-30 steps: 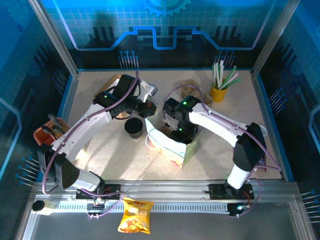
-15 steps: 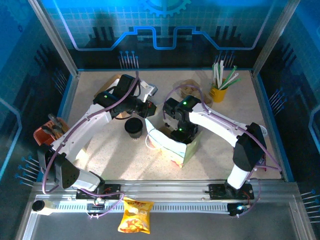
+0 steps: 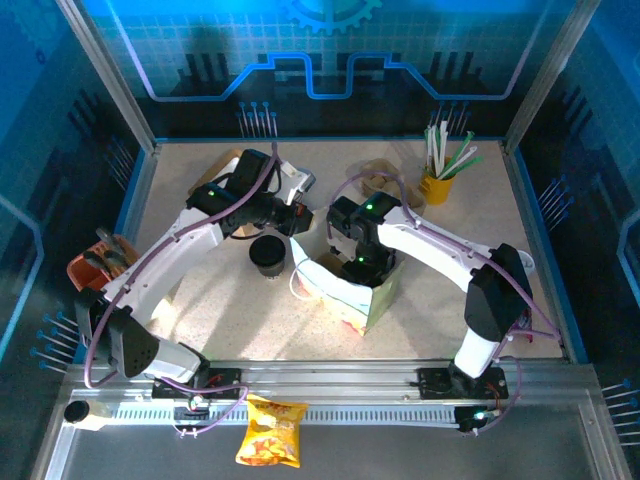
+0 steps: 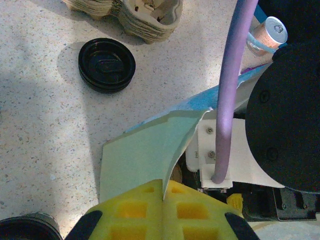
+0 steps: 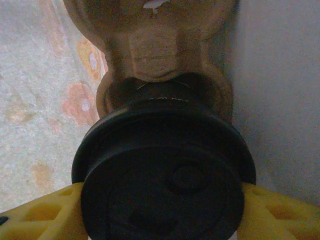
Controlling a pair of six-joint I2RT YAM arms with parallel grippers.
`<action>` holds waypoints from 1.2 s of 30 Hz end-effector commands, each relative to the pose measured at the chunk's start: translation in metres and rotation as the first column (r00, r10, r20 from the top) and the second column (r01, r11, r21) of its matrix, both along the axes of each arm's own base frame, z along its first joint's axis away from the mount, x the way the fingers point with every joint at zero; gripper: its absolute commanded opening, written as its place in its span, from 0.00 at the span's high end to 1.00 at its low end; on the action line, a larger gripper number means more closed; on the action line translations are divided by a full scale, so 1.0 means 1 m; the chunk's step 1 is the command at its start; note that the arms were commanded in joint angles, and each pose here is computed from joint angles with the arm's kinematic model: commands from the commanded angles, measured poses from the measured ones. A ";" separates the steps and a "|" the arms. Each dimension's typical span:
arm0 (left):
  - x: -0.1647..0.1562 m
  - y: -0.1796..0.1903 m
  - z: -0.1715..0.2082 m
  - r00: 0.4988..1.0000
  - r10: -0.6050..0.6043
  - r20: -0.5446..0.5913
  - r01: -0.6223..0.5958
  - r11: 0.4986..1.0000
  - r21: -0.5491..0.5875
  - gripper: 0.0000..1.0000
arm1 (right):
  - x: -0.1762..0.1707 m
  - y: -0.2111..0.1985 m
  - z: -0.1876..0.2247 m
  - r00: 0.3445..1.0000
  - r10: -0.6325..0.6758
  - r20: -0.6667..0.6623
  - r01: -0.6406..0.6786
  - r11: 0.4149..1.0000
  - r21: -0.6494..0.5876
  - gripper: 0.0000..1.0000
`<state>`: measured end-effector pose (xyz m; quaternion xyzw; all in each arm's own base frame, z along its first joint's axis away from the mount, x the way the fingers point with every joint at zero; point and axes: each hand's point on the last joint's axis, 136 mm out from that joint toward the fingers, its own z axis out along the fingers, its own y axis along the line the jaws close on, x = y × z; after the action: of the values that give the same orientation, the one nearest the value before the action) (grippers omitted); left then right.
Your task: Pack the takeout coffee
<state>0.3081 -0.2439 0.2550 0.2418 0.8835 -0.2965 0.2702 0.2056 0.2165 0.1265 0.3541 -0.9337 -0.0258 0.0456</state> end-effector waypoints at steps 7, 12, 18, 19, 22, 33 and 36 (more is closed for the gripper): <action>-0.010 0.001 -0.002 1.000 -0.013 -0.009 0.013 1.000 0.010 1.00 | 0.007 -0.007 -0.058 0.999 -0.032 -0.041 0.028 0.996 -0.079 0.63; -0.010 0.001 -0.002 1.000 -0.011 -0.008 0.011 1.000 0.012 1.00 | 0.009 -0.008 -0.052 0.999 -0.033 -0.021 0.032 0.996 -0.079 0.59; -0.009 0.001 0.000 1.000 -0.009 -0.004 0.009 1.000 0.011 1.00 | 0.012 -0.001 -0.008 0.998 -0.035 0.051 0.035 0.999 -0.009 0.44; -0.009 0.001 -0.001 1.000 -0.009 -0.006 0.009 1.000 0.013 1.00 | 0.011 0.001 -0.001 0.998 -0.036 0.060 0.036 0.999 0.008 0.42; -0.009 0.001 0.000 1.000 -0.006 -0.005 0.006 1.000 0.016 1.00 | 0.008 0.006 0.019 0.996 -0.032 0.085 0.027 0.998 0.058 0.34; -0.008 0.002 0.002 1.000 0.002 -0.008 -0.002 1.000 0.013 1.00 | 0.003 0.020 0.047 0.992 -0.018 0.124 0.000 0.989 0.145 0.16; -0.008 0.002 0.002 1.000 0.003 -0.010 -0.003 1.000 0.014 1.00 | 0.003 0.020 0.047 0.992 -0.013 0.125 -0.005 0.990 0.142 0.14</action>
<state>0.3086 -0.2432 0.2543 0.2409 0.8846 -0.2931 0.2711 0.2107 0.2307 0.1646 0.3513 -0.9340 -0.0585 -0.0293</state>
